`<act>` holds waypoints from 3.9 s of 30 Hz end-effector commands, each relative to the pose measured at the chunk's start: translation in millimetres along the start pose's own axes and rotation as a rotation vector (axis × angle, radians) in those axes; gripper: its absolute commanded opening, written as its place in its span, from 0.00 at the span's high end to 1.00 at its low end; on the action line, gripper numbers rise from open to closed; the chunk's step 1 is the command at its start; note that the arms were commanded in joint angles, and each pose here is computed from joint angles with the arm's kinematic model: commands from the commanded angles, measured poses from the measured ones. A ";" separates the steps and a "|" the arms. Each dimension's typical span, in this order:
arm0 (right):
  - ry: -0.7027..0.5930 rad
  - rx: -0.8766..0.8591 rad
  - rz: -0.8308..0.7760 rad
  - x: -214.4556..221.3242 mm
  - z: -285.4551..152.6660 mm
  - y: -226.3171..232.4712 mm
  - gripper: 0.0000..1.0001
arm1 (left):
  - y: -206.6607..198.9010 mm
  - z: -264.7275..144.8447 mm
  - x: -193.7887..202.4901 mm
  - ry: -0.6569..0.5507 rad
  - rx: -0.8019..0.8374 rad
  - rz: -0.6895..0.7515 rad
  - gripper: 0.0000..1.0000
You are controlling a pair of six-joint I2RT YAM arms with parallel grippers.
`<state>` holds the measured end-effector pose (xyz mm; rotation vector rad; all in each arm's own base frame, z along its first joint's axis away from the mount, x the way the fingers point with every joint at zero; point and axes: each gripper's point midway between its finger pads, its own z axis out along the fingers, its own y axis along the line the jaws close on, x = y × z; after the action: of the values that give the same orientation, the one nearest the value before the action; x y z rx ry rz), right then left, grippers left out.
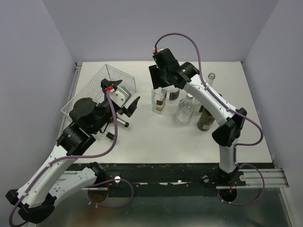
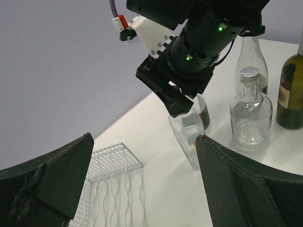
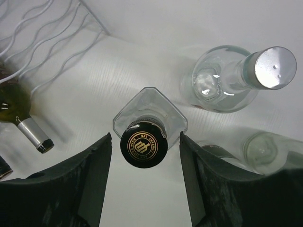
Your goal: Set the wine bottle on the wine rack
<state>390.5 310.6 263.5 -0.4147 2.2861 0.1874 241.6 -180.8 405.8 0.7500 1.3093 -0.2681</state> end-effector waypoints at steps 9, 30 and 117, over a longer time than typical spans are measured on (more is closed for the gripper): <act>0.005 0.080 0.001 -4.6 16.9 -8.5 0.37 | 1.3 -0.1 -1.9 -0.024 -0.006 0.020 0.01; -0.120 -0.090 0.071 -32.6 -54.0 3.3 1.00 | -24.1 -5.1 13.7 -0.042 0.088 -0.030 0.01; 0.155 -0.549 -0.134 87.3 -201.4 15.8 0.15 | -81.4 36.6 139.1 -0.021 0.385 0.759 1.00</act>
<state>231.9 263.4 370.9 -0.7351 2.0845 0.7116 239.5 -223.2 187.1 1.5140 1.1843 -0.1326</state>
